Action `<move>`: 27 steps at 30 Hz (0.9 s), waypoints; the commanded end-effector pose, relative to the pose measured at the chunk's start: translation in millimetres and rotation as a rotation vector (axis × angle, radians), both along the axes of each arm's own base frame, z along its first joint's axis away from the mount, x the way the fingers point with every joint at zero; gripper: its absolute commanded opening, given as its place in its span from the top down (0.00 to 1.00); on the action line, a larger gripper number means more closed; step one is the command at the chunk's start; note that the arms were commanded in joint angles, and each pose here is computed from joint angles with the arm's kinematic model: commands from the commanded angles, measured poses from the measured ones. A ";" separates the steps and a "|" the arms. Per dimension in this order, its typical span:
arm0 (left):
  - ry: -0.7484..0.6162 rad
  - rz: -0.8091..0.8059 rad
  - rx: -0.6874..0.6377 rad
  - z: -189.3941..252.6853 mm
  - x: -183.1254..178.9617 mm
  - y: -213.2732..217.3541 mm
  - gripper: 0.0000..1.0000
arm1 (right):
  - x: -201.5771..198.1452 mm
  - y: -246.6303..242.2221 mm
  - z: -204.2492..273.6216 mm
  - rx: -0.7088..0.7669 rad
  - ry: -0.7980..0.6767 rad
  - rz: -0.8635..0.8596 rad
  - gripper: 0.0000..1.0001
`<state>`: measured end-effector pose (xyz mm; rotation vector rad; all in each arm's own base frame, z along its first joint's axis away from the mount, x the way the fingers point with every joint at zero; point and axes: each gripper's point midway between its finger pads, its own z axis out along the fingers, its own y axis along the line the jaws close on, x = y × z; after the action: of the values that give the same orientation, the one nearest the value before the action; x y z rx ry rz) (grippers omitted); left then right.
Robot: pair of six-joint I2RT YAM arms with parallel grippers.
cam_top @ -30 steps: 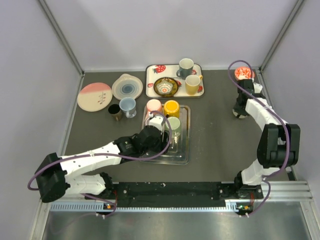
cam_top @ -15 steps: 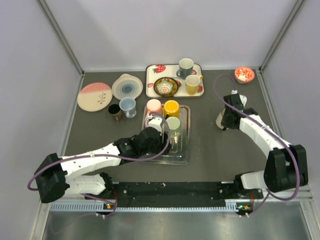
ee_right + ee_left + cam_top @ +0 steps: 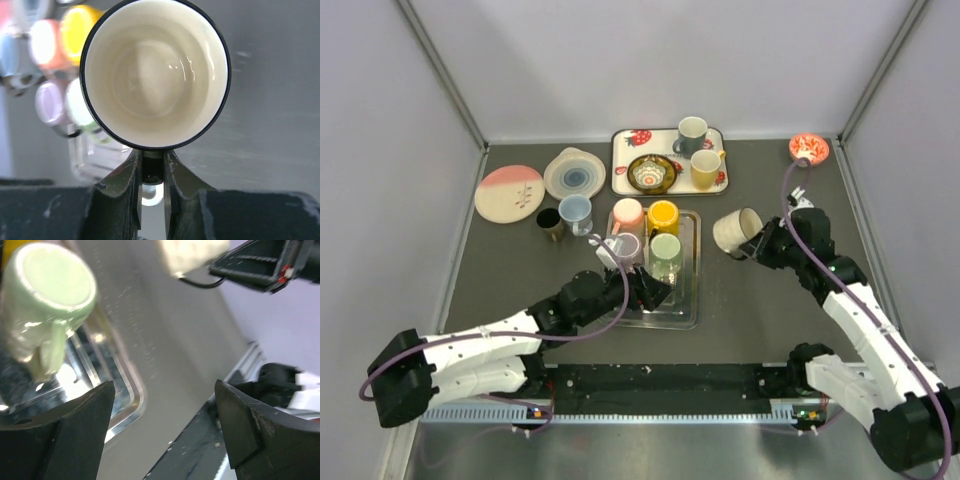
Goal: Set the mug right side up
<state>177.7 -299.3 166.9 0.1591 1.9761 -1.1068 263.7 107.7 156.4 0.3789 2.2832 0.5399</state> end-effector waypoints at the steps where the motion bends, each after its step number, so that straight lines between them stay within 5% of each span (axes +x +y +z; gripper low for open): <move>1: -0.140 -0.074 -0.343 87.2 -5.8 -15.3 0.12 | -1.0 62.4 107.1 0.321 -0.302 0.248 1.00; 13: -0.195 -0.250 -0.521 146.8 -9.3 -28.8 0.11 | -57.9 94.3 197.4 0.719 -0.521 0.486 1.00; 27: -0.226 -0.367 -0.651 182.5 -9.8 -55.6 0.14 | -85.8 111.5 205.9 0.838 -0.559 0.571 1.00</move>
<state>172.7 -353.2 307.3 0.2531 1.4961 -1.7498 201.2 214.7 305.4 0.0964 1.7422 1.6016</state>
